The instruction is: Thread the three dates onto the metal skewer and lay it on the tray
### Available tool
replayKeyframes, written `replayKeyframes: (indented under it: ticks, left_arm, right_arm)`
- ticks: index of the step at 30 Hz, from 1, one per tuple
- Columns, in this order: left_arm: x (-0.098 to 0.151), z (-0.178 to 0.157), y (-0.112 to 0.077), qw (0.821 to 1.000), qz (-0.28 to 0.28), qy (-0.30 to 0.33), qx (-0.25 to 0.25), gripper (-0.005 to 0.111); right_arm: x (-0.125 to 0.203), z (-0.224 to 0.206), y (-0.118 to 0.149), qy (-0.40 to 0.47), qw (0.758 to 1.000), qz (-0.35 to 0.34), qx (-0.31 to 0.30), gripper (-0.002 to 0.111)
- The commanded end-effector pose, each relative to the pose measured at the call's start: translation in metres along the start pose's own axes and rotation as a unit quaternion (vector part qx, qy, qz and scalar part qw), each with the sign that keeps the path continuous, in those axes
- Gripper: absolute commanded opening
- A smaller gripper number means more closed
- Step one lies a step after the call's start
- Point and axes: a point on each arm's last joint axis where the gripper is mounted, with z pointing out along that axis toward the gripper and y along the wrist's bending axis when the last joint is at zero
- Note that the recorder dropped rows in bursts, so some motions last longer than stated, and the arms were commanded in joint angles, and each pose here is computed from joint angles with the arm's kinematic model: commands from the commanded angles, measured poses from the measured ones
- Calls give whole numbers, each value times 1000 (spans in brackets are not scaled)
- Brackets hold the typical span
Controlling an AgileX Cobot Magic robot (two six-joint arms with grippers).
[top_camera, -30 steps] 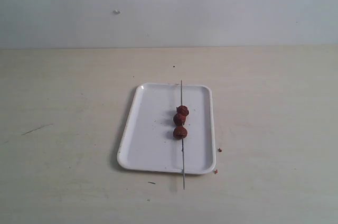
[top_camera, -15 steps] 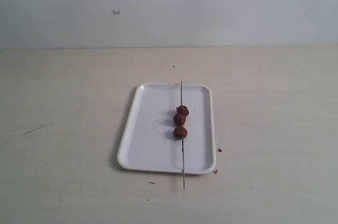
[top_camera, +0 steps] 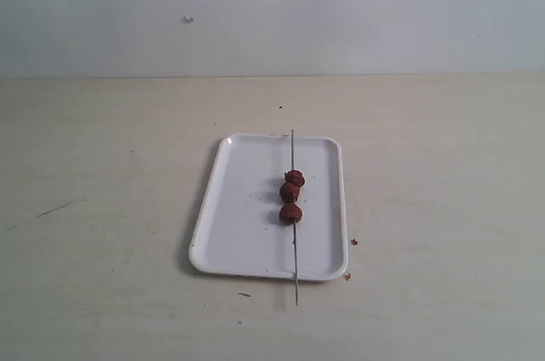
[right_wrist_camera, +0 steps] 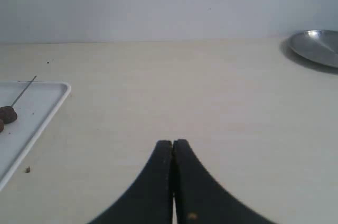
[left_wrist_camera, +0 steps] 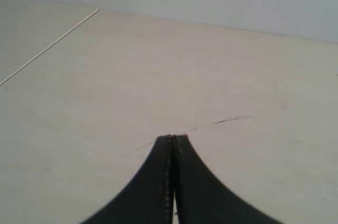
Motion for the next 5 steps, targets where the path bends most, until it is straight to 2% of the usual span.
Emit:
replayKeyframes:
  ticks: [1, 5]
  left_arm:
    - [-1, -1, 0, 1000, -1, -5, 2, 0]
    - [-1, -1, 0, 1000, -1, -5, 2, 0]
  right_arm:
    - [-1, 0, 0, -7, 1000, -3, 0, 0]
    - [-1, 0, 0, -7, 1000, -3, 0, 0]
